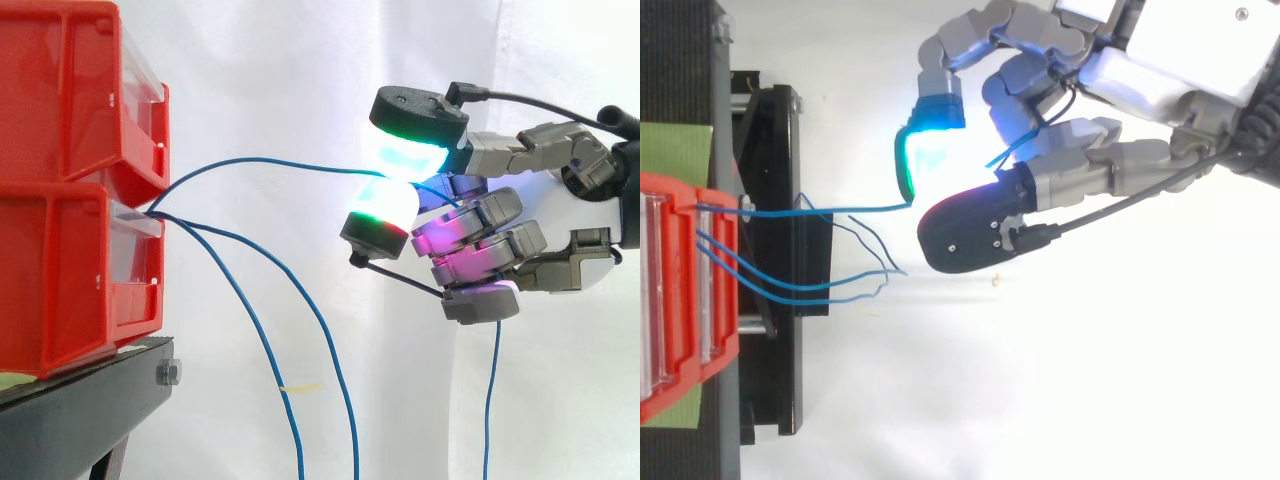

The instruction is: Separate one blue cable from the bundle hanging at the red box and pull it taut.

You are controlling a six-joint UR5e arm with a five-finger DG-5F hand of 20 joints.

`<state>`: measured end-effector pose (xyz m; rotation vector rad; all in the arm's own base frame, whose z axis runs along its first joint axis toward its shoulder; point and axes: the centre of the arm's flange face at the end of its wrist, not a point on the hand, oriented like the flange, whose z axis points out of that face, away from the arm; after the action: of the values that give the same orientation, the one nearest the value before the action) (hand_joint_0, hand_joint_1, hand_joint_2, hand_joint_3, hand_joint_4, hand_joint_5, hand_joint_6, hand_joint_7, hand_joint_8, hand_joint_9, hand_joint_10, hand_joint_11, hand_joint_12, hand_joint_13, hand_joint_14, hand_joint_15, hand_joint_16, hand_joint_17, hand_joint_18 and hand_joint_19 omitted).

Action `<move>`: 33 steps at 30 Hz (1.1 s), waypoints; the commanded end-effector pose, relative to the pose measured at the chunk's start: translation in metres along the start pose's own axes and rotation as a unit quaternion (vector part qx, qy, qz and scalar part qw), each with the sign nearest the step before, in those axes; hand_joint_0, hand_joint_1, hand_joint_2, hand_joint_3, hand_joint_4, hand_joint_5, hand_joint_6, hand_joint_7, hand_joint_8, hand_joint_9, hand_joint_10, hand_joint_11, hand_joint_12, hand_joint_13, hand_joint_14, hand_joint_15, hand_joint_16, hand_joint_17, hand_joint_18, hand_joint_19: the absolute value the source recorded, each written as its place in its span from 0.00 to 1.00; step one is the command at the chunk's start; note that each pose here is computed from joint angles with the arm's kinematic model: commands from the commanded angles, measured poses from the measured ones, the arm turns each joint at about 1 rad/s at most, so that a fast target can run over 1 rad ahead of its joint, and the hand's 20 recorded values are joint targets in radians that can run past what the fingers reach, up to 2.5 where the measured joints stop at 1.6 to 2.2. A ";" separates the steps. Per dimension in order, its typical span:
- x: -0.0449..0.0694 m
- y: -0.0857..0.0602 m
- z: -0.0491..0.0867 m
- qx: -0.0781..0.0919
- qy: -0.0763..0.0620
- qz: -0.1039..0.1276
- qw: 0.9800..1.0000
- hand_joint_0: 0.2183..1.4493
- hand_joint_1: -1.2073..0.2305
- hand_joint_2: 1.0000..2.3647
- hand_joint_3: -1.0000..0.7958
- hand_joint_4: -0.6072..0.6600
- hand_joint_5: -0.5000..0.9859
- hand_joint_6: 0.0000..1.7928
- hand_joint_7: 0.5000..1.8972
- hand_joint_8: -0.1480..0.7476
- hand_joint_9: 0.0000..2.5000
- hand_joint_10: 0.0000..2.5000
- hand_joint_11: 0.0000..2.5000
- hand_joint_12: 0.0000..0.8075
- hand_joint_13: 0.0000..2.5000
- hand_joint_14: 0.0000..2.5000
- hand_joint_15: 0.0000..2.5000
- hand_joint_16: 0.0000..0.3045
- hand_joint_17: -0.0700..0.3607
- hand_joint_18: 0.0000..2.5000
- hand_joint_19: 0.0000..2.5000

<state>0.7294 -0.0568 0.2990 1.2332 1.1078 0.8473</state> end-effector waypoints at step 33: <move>0.002 -0.001 -0.001 0.004 0.003 -0.011 1.000 0.35 0.32 0.02 0.53 0.60 0.23 0.52 0.66 0.56 0.37 0.73 0.55 0.46 0.43 0.72 0.55 0.15 0.40 0.46 0.51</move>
<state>0.7287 -0.0537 0.2981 1.2221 1.1296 0.8318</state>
